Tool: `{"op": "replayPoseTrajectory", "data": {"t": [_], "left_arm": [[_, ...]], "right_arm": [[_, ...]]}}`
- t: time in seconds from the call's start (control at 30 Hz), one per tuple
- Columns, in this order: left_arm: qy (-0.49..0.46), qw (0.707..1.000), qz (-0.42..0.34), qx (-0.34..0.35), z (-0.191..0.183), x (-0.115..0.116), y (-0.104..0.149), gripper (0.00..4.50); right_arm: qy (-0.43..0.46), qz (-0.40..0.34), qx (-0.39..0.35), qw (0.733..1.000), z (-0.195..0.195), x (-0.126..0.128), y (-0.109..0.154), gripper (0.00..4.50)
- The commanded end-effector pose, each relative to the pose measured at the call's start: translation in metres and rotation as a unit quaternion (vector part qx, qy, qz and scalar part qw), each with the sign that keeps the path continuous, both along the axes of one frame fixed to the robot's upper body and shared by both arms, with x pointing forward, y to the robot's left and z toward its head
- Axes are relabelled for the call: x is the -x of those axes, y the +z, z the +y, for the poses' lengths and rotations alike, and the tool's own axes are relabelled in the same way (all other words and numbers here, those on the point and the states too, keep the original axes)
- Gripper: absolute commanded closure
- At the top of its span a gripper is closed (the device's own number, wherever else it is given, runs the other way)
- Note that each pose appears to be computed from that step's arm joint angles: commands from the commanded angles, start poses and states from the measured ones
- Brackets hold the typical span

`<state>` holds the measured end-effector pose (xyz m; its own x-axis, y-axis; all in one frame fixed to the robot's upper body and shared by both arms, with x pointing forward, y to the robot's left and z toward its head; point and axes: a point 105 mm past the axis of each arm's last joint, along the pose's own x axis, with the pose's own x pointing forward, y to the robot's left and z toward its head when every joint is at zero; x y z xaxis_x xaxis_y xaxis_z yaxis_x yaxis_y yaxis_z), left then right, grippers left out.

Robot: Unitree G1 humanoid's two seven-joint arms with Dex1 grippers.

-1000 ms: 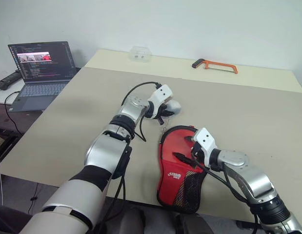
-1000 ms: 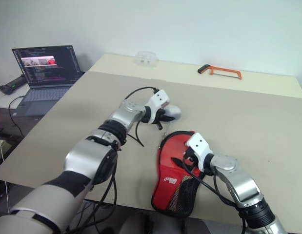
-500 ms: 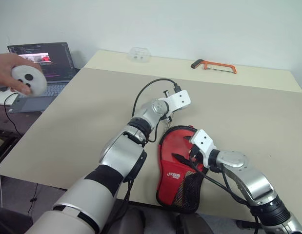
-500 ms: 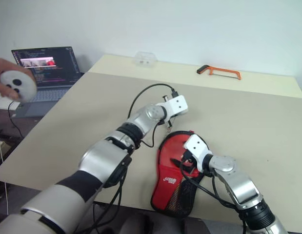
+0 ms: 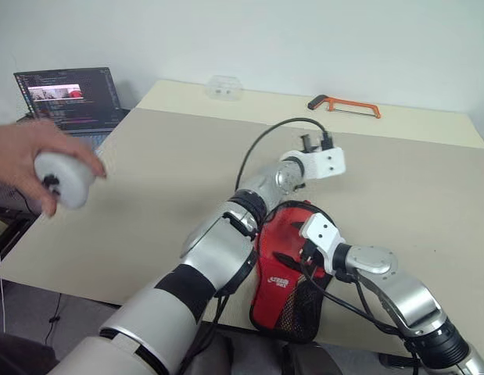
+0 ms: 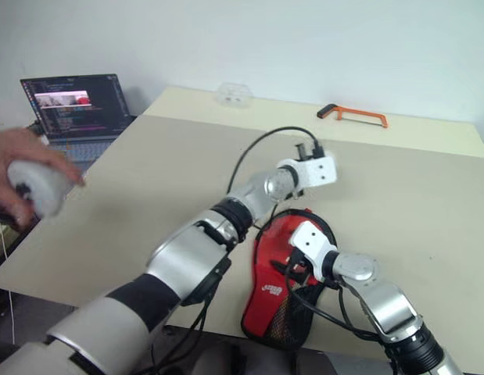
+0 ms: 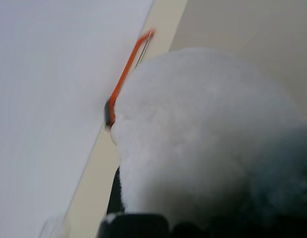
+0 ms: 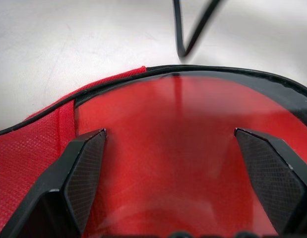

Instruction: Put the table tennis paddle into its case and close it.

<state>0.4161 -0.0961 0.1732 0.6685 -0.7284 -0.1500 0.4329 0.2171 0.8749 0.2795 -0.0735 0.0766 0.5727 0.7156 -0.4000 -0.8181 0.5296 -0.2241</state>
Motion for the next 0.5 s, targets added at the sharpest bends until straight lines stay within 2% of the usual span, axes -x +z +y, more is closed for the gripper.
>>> {"op": "replayPoseTrajectory", "data": {"t": [0.03, 0.23, 0.37, 0.47, 0.5], "left_arm": [[-0.109, 0.994, -0.029, -0.013, -0.036, 0.031, 0.009, 3.95], [-0.173, 0.982, 0.042, -0.056, -0.046, 0.058, -0.033, 3.95], [-0.192, 0.971, 0.093, -0.107, -0.035, 0.064, -0.061, 3.95], [-0.191, 0.965, 0.134, -0.117, -0.025, 0.063, -0.070, 3.95], [-0.181, 0.967, 0.142, -0.113, -0.022, 0.060, -0.070, 3.61]], "right_arm": [[-0.006, 0.105, 0.062, 0.992, -0.007, 0.021, -0.057, 0.00], [-0.008, 0.104, 0.059, 0.993, -0.002, 0.019, -0.060, 0.00], [-0.007, 0.098, 0.058, 0.993, 0.000, 0.014, -0.061, 0.00], [-0.001, 0.096, 0.063, 0.993, 0.000, 0.012, -0.062, 0.00], [0.002, 0.096, 0.064, 0.993, 0.000, 0.012, -0.063, 0.00]]}}
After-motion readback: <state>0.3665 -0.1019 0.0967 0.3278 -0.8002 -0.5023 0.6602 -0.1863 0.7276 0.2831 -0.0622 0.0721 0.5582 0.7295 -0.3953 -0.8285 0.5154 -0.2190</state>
